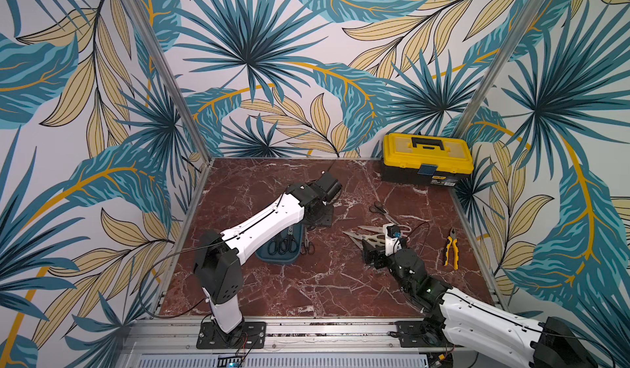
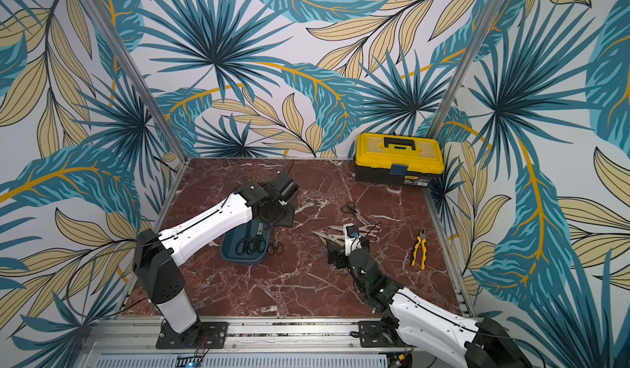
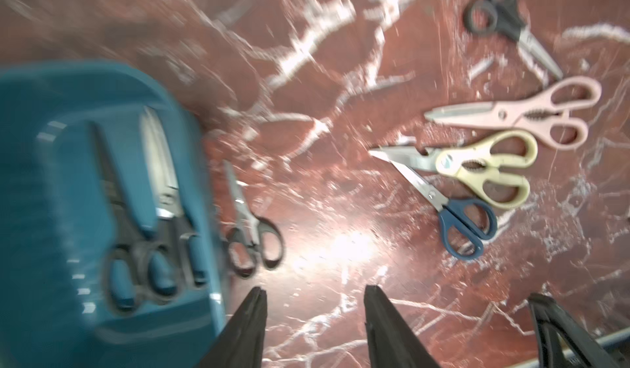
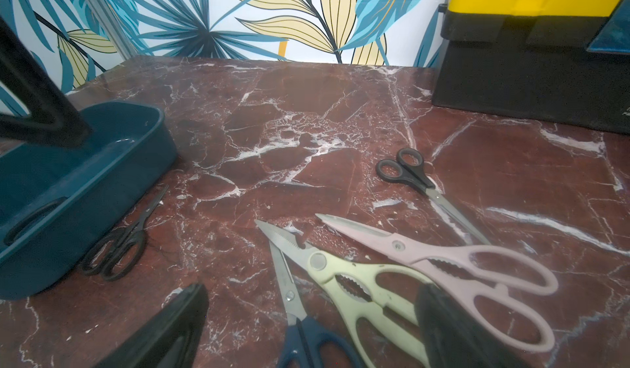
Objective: Put the scissors into the storage box
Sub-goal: Place the scissors in the storage box, then pick up the scissors from the center of the board.
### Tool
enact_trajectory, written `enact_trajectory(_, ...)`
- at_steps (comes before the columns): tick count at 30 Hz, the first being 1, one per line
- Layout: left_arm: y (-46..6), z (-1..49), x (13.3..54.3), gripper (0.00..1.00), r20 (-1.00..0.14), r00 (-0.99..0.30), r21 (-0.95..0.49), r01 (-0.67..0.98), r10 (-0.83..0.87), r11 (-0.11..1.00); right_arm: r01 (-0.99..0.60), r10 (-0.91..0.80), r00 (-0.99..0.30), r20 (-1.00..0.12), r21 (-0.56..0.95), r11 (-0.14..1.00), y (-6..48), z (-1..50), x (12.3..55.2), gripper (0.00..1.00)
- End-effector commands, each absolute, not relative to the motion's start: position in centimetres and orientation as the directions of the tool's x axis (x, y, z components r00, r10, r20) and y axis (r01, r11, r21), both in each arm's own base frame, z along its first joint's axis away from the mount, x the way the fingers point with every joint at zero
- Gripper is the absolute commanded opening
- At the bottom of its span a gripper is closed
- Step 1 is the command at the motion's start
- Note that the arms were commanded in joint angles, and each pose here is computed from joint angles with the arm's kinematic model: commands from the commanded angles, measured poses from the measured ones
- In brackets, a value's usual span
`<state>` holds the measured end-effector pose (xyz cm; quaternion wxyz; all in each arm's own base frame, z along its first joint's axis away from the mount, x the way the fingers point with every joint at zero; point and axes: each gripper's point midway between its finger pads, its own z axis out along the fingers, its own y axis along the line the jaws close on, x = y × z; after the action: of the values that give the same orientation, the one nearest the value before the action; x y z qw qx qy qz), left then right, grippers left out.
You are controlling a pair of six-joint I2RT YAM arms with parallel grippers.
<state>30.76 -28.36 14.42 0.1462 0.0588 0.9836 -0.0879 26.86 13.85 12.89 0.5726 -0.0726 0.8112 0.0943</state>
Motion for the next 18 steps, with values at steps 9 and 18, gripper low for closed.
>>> enact_trajectory(9,-25.1,7.0,30.1,0.50,-0.185,-0.982,-0.049,0.039,0.030,0.998,-0.200,-0.014,-0.355,-0.935,0.062,0.978,13.5,12.4,27.0,1.00)
enact_trajectory(18,-22.8,4.3,30.9,0.50,-0.158,-0.987,-0.001,0.001,0.001,1.000,-0.199,-0.013,-0.357,-0.934,0.063,0.978,13.5,12.3,27.0,1.00)
